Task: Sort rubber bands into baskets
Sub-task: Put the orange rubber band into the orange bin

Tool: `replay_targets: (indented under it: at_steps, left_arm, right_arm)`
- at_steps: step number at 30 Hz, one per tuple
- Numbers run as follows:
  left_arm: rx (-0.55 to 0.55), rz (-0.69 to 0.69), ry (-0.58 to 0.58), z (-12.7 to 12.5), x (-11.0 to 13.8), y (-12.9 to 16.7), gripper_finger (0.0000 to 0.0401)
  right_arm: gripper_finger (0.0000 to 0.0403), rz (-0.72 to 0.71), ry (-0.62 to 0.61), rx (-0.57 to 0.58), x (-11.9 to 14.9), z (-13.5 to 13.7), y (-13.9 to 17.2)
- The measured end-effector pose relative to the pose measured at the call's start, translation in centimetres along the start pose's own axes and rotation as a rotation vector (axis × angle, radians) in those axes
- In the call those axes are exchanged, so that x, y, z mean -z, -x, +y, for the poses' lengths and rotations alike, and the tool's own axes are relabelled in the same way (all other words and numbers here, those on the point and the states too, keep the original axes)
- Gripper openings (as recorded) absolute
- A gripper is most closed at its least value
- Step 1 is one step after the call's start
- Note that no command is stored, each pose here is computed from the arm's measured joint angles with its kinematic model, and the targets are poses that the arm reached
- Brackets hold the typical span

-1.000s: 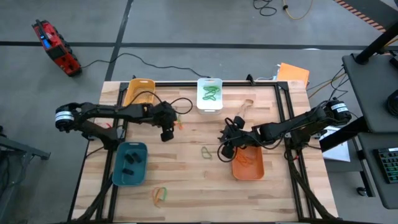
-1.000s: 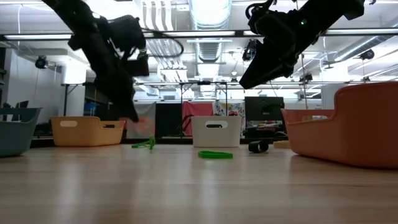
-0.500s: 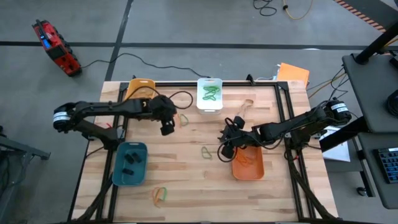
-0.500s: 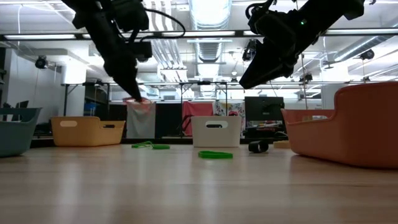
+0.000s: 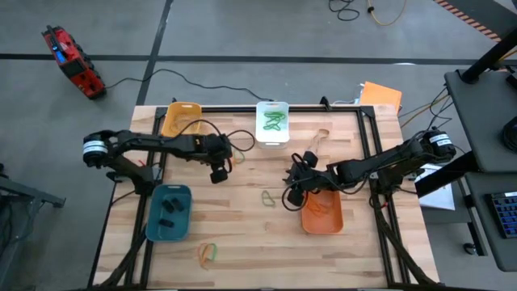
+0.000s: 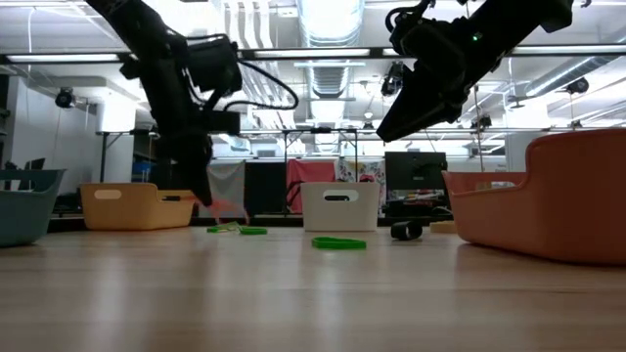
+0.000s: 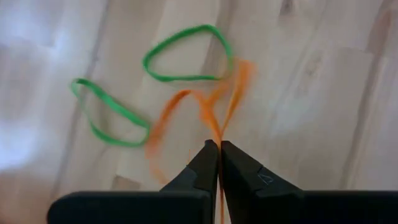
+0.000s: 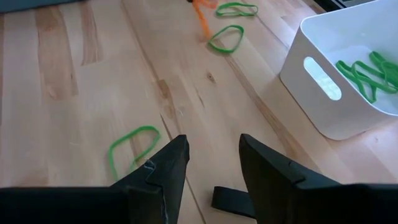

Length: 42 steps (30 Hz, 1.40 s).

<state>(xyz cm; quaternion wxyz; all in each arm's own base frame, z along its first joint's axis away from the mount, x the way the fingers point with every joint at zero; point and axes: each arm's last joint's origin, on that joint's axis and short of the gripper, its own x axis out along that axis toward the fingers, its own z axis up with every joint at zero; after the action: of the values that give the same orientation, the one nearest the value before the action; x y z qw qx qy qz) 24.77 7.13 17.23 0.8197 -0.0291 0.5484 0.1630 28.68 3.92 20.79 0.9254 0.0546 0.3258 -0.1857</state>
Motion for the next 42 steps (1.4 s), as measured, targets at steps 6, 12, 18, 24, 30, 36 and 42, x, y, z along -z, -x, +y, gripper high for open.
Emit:
replay_targets:
  at_steps: [6, 12, 18, 24, 30, 36, 42]
  left_arm:
    - [0.025, 0.019, 0.0, -0.2, 0.4, -0.7, 0.0035]
    - [0.025, 0.018, -0.002, -0.2, 0.4, -0.6, 0.0075]
    - [0.028, 0.032, -0.025, -0.2, 0.5, -0.7, 0.0085]
    - [0.168, 0.046, -0.109, -0.7, 1.0, -1.1, 0.0085]
    - [0.071, 0.115, -0.15, -0.6, 3.2, -2.3, 0.0085]
    - [0.058, 0.086, -0.141, -0.6, 3.7, -2.7, 0.0085]
    - [0.057, 0.089, -0.109, -0.6, 3.7, -2.5, 0.0085]
  right_arm:
    - [0.0141, 0.001, 0.002, 0.001, 0.0, 0.0, 0.0]
    - [0.0141, 0.001, 0.003, 0.001, 0.0, 0.0, 0.0]
    - [0.0141, 0.002, 0.003, 0.001, 0.0, 0.0, 0.0]
    - [0.0141, 0.004, 0.001, 0.002, 0.1, 0.0, -0.1]
    - [0.0141, 0.024, -0.013, 0.01, 1.0, -0.2, -0.3]
    - [0.0141, 0.023, -0.016, 0.01, 1.1, -0.3, -0.3]
    - [0.0141, 0.022, -0.017, 0.009, 1.1, -0.3, -0.3]
